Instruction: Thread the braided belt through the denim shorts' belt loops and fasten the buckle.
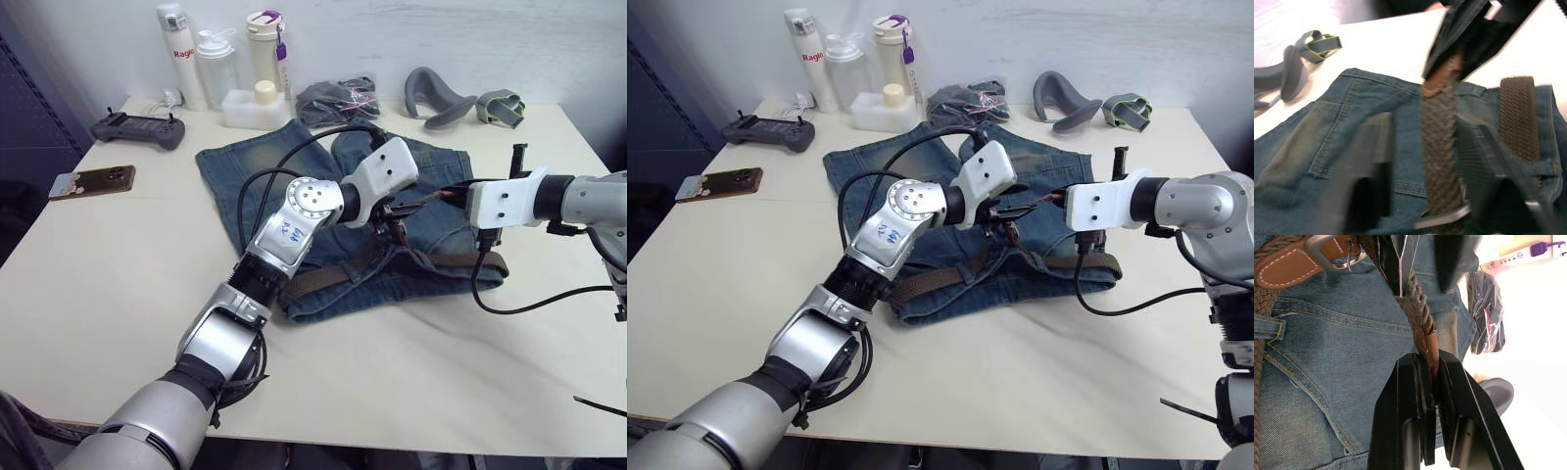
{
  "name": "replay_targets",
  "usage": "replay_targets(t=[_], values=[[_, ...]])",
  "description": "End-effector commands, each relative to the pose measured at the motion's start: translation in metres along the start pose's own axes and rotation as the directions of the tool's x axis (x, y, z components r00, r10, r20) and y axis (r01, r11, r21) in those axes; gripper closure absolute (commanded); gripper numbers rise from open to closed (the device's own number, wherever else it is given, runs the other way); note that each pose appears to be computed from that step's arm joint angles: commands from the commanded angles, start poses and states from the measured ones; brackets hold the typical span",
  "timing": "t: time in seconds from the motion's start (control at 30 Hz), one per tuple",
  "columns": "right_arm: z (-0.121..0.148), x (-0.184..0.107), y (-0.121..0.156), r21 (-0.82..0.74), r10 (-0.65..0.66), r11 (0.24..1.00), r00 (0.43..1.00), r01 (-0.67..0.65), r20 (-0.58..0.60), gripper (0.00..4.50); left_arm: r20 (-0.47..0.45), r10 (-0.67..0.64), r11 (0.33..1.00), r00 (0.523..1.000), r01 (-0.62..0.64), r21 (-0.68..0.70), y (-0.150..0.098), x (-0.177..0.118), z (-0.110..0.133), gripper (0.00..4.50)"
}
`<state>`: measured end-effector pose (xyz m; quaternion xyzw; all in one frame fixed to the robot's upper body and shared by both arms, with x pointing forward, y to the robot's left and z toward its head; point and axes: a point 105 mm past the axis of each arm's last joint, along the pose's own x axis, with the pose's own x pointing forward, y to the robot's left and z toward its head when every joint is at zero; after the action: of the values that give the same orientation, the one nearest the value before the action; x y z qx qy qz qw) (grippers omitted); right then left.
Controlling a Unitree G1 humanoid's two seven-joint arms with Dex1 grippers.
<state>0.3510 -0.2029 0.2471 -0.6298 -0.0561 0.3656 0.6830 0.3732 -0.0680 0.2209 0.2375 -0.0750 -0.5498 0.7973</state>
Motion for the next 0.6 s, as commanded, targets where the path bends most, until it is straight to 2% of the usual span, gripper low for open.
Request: replay_targets(t=[0.03, 0.17, 0.3, 0.43, 0.47, 0.5, 0.57, 0.6], values=[[0.011, -0.009, -0.012, -0.045, -0.059, 0.997, 0.998, 0.06, 0.026, 4.5, 0.053, 0.01, 1.0, 0.999, -0.01, -0.001, 0.005, 0.002, 0.014, 4.48], [0.014, -0.002, -0.005, 0.049, -0.077, 0.996, 0.996, 0.074, 0.055, 4.5, 0.092, 0.007, 0.997, 0.996, 0.0, -0.073, 0.005, 0.002, 0.017, 4.48], [0.007, -0.011, -0.004, 0.195, -0.131, 0.973, 0.991, 0.122, 0.037, 2.81, 0.094, 0.031, 0.983, 0.995, -0.014, -0.184, 0.009, -0.003, 0.009, 4.5], [-0.028, -0.024, 0.014, 0.448, -0.176, 0.873, 0.982, 0.19, -0.073, 0.77, 0.107, 0.12, 0.913, 0.987, -0.067, -0.403, 0.023, -0.013, 0.002, 4.5], [-0.032, -0.024, 0.019, 0.533, -0.193, 0.821, 0.978, 0.203, -0.075, 0.29, 0.12, 0.142, 0.878, 0.983, -0.069, -0.473, 0.026, -0.015, 0.002, 4.5], [-0.034, -0.024, 0.022, 0.591, -0.204, 0.779, 0.976, 0.209, -0.076, 0.29, 0.128, 0.155, 0.852, 0.98, -0.067, -0.52, 0.028, -0.017, 0.002, 4.5], [-0.03, -0.018, 0.026, 0.746, -0.257, 0.634, 0.965, 0.206, -0.048, 0.29, 0.162, 0.18, 0.764, 0.97, -0.034, -0.644, 0.03, -0.02, 0.005, 4.5], [-0.028, -0.016, 0.027, 0.787, -0.275, 0.585, 0.961, 0.198, -0.038, 0.84, 0.17, 0.183, 0.736, 0.968, -0.021, -0.676, 0.03, -0.021, 0.005, 4.5]])
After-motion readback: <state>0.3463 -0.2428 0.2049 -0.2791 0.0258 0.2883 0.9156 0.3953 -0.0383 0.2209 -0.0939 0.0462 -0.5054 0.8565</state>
